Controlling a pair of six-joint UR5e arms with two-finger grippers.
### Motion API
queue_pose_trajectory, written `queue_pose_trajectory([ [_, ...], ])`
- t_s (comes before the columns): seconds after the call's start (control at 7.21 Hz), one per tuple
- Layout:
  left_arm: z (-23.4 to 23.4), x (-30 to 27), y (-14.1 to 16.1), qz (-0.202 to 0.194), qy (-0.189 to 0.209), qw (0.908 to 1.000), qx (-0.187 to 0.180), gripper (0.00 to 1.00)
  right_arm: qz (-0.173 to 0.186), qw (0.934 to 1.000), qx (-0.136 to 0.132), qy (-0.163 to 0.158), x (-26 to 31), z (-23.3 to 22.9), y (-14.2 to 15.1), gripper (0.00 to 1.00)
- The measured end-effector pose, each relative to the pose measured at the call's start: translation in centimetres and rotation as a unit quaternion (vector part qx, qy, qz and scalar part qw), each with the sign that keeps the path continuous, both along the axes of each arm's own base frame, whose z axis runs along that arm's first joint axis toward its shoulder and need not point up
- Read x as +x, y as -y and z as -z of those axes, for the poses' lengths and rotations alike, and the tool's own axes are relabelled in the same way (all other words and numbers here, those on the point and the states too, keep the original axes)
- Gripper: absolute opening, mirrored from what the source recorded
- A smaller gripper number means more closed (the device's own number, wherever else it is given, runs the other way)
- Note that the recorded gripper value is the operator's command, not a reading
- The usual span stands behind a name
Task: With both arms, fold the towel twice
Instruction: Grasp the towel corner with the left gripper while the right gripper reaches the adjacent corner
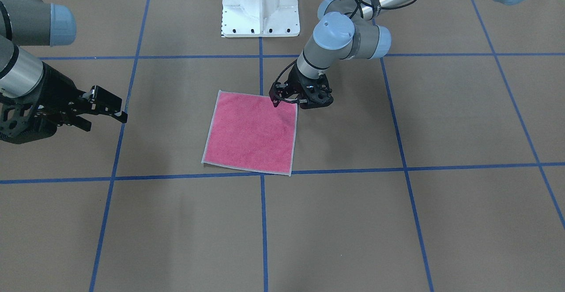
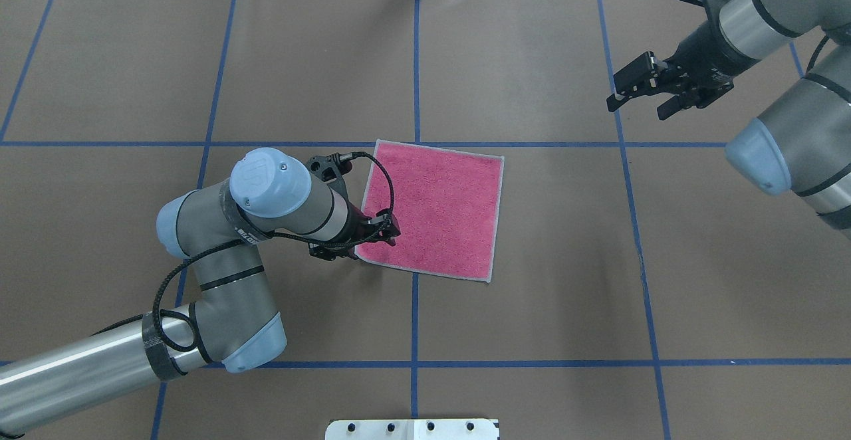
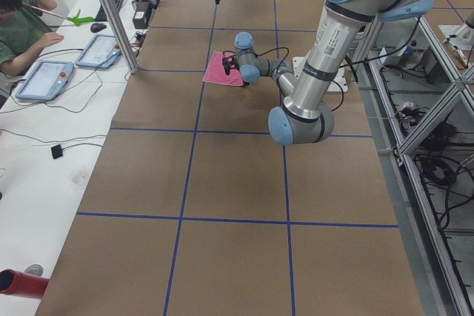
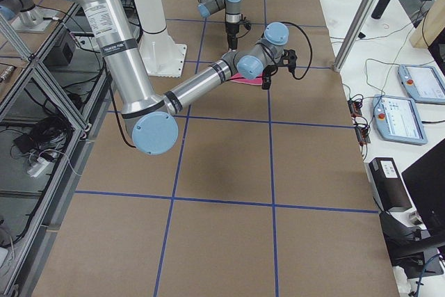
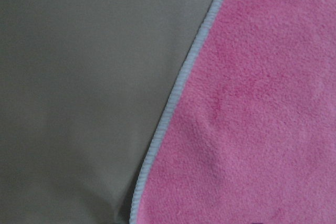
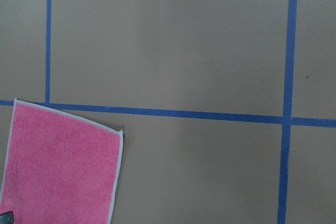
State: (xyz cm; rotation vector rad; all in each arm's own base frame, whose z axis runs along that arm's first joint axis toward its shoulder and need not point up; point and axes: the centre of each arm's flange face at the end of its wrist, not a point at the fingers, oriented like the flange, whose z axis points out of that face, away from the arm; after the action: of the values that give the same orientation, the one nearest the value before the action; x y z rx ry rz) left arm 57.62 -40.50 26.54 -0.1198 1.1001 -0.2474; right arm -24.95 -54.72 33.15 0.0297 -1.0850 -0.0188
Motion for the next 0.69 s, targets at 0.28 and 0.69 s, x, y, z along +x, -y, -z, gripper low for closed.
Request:
queue_pose_trajectory([
  [0.28, -0.11, 0.02, -0.02, -0.001, 0.001, 1.0000, 0.001, 0.56, 0.000, 1.0000, -0.001, 0.000, -0.04, 0.00, 0.01, 1.00],
  [0.69, 0.02, -0.11, -0.02, 0.001, -0.001, 1.0000, 0.000, 0.00, 0.004, 1.0000, -0.002, 0.001, -0.37, -0.01, -0.09, 1.00],
])
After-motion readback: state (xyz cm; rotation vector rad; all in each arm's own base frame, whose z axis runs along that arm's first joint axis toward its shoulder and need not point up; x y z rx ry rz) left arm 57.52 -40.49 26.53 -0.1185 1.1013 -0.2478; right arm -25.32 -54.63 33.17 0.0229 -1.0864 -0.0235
